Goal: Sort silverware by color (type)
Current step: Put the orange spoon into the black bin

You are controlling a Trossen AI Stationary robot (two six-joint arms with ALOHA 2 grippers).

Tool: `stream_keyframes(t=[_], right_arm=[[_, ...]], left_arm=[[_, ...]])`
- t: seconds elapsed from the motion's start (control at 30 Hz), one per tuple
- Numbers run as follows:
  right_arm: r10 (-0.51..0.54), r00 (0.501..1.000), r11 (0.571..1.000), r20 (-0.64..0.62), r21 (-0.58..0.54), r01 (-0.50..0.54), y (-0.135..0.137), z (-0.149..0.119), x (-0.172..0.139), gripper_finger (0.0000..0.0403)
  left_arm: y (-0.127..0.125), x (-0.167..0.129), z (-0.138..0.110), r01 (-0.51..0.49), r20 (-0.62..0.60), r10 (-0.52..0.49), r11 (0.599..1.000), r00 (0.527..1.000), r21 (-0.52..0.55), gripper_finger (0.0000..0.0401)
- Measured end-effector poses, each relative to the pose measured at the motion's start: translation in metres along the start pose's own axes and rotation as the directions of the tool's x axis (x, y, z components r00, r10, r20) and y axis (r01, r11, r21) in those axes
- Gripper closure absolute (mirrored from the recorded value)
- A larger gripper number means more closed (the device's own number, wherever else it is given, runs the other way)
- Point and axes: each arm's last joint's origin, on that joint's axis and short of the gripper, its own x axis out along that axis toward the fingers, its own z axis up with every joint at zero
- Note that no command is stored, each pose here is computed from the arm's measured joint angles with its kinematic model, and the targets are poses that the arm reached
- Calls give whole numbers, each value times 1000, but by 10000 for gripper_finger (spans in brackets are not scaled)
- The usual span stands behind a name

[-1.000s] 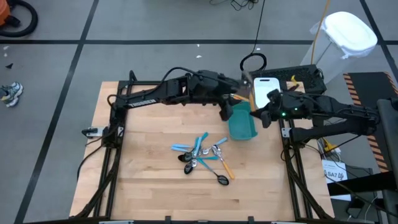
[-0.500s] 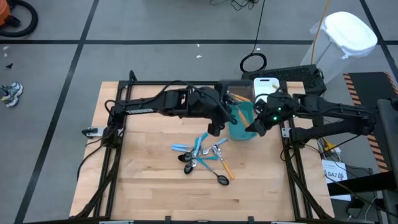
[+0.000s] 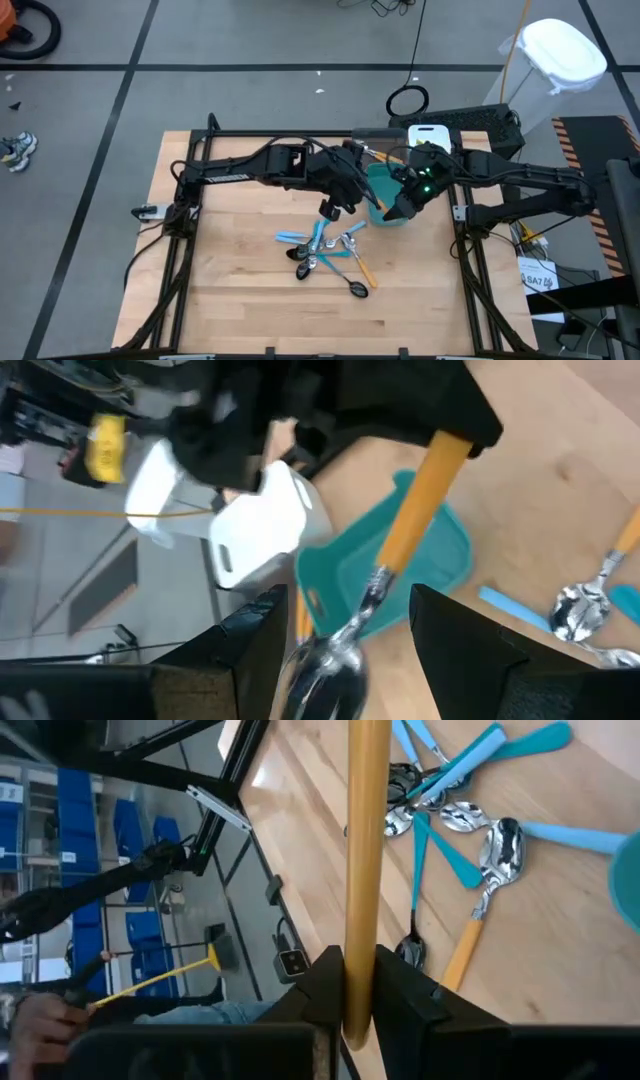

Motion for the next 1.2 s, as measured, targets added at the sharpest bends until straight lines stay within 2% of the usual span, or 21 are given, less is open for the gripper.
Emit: stream_keyframes(t=[0.13,0.37,0.47,0.53,0.6,0.67,0.8,1.2], right_arm=[[12,1000,1000,-20,11,-12,-2,4,4,370],[26,999,999,-20,23,-26,-4,8,3,370],[54,998,998,-33,25,-53,-4,10,2,370],[58,998,998,-31,27,-57,-3,10,2,370],[60,998,998,-34,31,-59,-3,10,2,371],[73,996,997,-54,35,-71,-3,10,2,370],[95,992,995,-80,43,-91,-3,9,2,370],[116,987,993,-114,30,-114,-3,8,1,369]], left_arm=[[-5,7,0,29,-5,-29,999,1000,-19,179],[-10,18,1,-2,-62,4,999,998,46,113],[-12,28,-1,-37,-120,48,995,992,87,108],[-14,33,-4,-27,-151,44,993,988,115,108],[-14,38,-2,-60,-155,79,990,985,124,108],[-16,39,-3,-53,-169,75,990,983,133,113],[-18,37,0,-55,-159,77,989,984,137,155],[-25,36,3,9,-129,8,991,992,130,343]])
